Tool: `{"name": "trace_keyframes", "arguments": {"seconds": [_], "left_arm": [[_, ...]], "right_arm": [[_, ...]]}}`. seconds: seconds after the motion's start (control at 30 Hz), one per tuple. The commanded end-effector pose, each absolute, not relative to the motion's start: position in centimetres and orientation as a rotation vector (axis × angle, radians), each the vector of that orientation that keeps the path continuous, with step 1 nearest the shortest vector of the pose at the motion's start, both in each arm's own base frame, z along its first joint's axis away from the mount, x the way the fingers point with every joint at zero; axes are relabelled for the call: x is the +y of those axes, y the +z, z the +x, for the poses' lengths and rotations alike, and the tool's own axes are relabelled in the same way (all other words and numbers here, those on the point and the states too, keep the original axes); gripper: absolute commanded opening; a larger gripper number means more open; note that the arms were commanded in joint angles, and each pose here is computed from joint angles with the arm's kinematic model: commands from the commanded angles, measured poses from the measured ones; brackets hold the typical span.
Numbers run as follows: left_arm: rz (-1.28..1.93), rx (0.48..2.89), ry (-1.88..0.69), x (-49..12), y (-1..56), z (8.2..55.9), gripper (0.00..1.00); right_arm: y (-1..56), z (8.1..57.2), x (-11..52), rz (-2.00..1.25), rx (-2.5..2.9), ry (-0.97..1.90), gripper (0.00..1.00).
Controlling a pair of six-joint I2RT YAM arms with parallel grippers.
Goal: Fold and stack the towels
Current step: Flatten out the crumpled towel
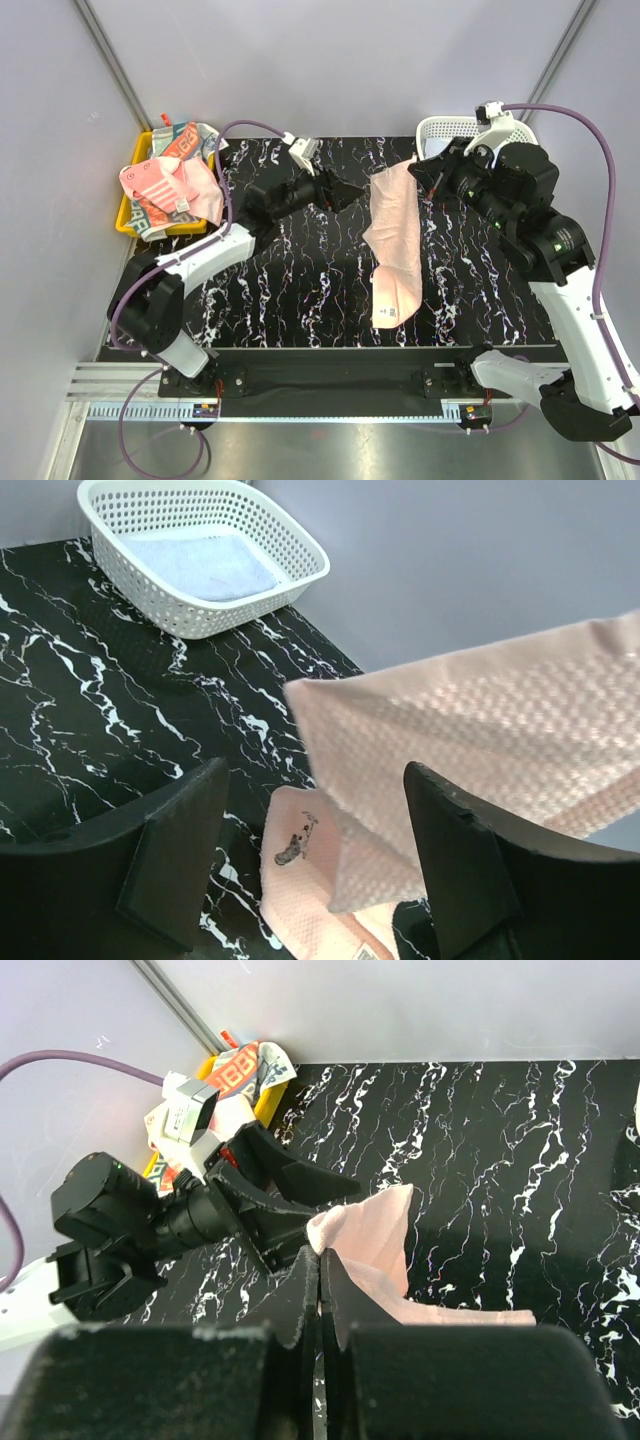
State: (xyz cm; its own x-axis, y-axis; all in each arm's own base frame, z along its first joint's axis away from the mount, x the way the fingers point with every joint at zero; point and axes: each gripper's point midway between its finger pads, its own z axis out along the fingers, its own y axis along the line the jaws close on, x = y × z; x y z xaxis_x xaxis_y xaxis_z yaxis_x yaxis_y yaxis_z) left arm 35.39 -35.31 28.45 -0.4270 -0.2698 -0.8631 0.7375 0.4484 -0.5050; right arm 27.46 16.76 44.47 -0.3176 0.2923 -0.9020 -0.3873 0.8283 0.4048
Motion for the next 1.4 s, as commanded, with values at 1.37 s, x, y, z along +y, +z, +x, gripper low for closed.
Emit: {"name": "trace_keyframes", "arguments": {"seconds": [1.37], "left_arm": [[0.494, 1.113, -1.906, -35.1, 33.5, 32.9, 0.86]], "right_arm": [[46.3, 26.8, 19.9, -0.211, 1.778, 0.823, 0.0]]}}
